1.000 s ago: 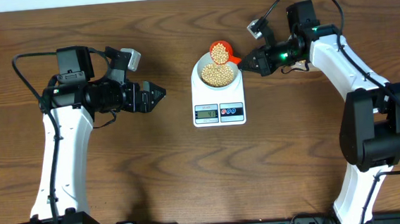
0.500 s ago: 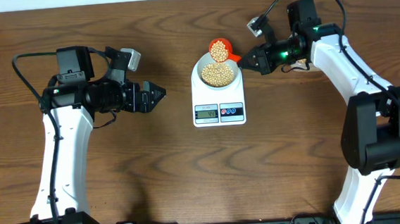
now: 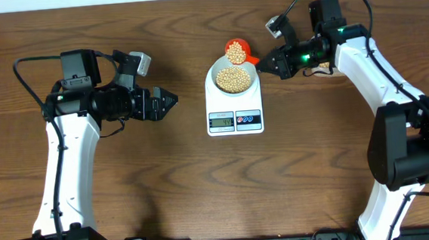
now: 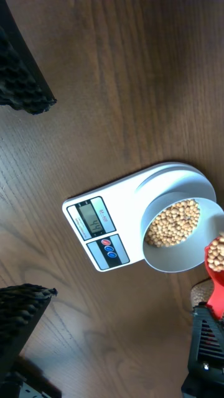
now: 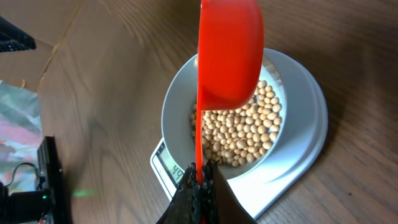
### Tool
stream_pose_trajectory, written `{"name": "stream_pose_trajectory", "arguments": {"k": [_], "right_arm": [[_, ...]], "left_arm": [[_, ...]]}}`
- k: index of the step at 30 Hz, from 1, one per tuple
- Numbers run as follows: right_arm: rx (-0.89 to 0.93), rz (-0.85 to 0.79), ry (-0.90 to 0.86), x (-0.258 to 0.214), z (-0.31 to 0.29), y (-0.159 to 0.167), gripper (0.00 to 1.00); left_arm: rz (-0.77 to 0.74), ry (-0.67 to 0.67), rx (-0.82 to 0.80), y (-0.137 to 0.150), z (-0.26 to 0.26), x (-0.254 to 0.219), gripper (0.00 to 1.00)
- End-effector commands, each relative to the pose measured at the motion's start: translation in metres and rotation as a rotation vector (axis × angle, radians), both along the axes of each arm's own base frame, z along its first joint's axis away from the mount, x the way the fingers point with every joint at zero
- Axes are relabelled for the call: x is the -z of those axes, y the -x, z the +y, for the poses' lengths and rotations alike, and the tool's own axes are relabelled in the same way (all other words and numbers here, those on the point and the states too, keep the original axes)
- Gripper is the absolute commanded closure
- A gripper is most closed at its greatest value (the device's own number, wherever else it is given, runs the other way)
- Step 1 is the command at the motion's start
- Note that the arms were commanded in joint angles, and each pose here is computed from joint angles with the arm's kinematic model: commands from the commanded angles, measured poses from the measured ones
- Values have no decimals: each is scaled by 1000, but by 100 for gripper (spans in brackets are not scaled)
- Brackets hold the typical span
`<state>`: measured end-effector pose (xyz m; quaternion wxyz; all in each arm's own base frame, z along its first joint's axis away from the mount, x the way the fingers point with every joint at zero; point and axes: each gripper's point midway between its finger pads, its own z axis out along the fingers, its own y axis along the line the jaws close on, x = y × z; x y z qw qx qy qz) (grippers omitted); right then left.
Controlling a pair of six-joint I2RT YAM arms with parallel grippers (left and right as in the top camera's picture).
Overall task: Scoop item into bowl and weigh 50g on scale
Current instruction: 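Tilt the scoop slightly to trickle soybeans into the bowl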
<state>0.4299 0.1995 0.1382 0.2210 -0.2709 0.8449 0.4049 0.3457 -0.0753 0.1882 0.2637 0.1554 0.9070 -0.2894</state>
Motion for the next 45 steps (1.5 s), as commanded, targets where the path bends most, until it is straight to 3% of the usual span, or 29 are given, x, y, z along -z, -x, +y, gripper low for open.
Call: {"name": "stream_pose_trajectory", "arguments": {"k": [1,5,9,13,40,45], "right_arm": [[-44,-51,-59,-27,9,8,99],[-14,-60,52,-10,-2,4,99],[-50,-57,-51,-29,8,11,99],[-22,-56,19,-18,1,7,99],[-49,-25,-62,-29,9,15,99],[-14,-14,40,-11,2,12,99]], "left_arm": [[-44,1,13,-1,0,-12,10],[-44,1,13,-1,0,-12,10],[-44,1,13,-1,0,-12,10],[-44,1,13,-1,0,-12,10],[-44,1,13,-1,0,-12,10],[-44,1,13,-1,0,-12,10]]}}
